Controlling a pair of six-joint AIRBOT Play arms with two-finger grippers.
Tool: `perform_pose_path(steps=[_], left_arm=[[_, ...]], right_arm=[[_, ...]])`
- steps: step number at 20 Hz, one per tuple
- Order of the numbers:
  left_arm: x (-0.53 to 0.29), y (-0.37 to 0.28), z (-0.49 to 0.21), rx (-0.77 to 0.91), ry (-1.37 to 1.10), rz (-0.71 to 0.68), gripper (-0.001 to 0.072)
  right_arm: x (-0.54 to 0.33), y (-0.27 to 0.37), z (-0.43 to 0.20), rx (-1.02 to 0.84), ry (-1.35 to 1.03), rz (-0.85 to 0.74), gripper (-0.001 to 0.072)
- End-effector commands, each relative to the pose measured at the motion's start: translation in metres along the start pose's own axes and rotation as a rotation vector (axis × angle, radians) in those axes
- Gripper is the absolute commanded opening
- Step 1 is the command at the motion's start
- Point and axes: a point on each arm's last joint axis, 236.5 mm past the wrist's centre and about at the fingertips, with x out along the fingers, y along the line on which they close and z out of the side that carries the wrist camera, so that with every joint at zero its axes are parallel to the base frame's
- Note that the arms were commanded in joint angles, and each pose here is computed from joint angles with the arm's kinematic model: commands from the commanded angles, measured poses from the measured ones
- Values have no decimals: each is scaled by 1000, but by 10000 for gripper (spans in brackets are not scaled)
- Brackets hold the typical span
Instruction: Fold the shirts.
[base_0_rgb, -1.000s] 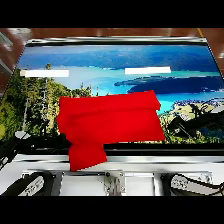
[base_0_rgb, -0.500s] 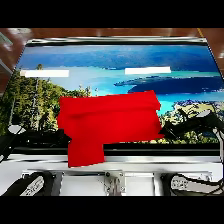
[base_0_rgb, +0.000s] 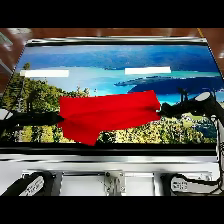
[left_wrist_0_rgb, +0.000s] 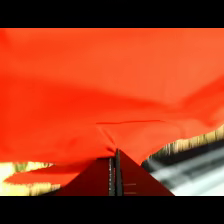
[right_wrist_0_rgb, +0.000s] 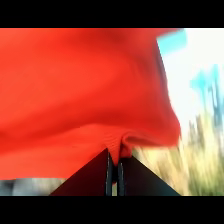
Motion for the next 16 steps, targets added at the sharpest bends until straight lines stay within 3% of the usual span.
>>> perform_pose_path(steps=[1,4,14,15,16], left_arm=[[-4,8,55,-2,-116,42,49],[14,27,82,-34,-114,60,49],[76,63,142,-177,-115,-2,50],[83,67,138,-201,-101,-9,50],[90,70,132,-217,-77,-17,50]], right_arm=[[-18,24,81,-56,-262,-69,61],[-10,13,104,-33,-296,-149,61],[49,-11,117,8,-266,-164,63],[57,-8,116,3,-262,-162,88],[61,-5,116,-4,-262,-159,182]])
